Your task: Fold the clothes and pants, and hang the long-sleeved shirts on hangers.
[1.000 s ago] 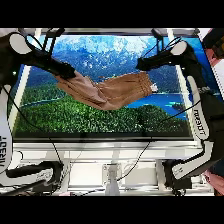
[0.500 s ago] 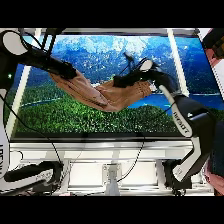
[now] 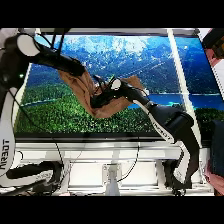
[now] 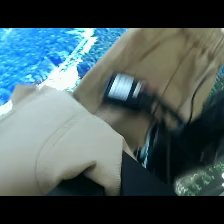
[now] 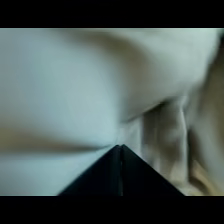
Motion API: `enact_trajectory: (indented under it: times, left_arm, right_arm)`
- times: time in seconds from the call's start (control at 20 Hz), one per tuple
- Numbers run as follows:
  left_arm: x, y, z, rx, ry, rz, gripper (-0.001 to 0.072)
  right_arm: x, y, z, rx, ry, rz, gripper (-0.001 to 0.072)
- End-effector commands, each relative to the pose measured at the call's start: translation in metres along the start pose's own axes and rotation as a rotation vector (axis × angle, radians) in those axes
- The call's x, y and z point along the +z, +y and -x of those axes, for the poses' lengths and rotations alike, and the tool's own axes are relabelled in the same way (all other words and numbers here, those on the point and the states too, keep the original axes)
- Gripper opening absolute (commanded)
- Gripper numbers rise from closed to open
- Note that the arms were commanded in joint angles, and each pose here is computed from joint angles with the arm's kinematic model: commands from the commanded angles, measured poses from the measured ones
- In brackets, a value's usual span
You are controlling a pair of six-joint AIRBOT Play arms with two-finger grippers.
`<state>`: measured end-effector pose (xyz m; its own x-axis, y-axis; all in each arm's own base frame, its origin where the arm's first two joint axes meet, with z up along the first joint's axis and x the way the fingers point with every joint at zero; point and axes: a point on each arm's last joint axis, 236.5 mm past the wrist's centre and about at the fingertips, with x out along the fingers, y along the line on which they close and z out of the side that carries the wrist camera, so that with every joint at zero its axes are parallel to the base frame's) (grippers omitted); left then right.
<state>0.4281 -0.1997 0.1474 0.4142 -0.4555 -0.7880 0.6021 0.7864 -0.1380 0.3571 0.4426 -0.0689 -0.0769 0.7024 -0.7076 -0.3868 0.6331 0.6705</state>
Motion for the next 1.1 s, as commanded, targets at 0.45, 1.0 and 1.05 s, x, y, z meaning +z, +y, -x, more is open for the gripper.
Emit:
enact_trajectory:
  times: [0.45,1.0,1.05]
  left_arm:
    - [0.016,-0.057,-0.059,-0.088,-0.021,-0.069,0.0025]
    - [0.019,-0.148,-0.165,-0.321,-0.052,0.038,0.0026]
    - [0.02,-0.154,-0.177,-0.314,-0.07,0.038,0.0026]
  right_arm:
    - [0.003,-0.083,0.116,-0.017,0.034,-0.07,0.003]
    - [0.022,-0.181,0.341,-0.307,-0.317,-0.16,0.0032]
    - [0.022,-0.184,0.352,-0.315,-0.338,-0.169,0.0032]
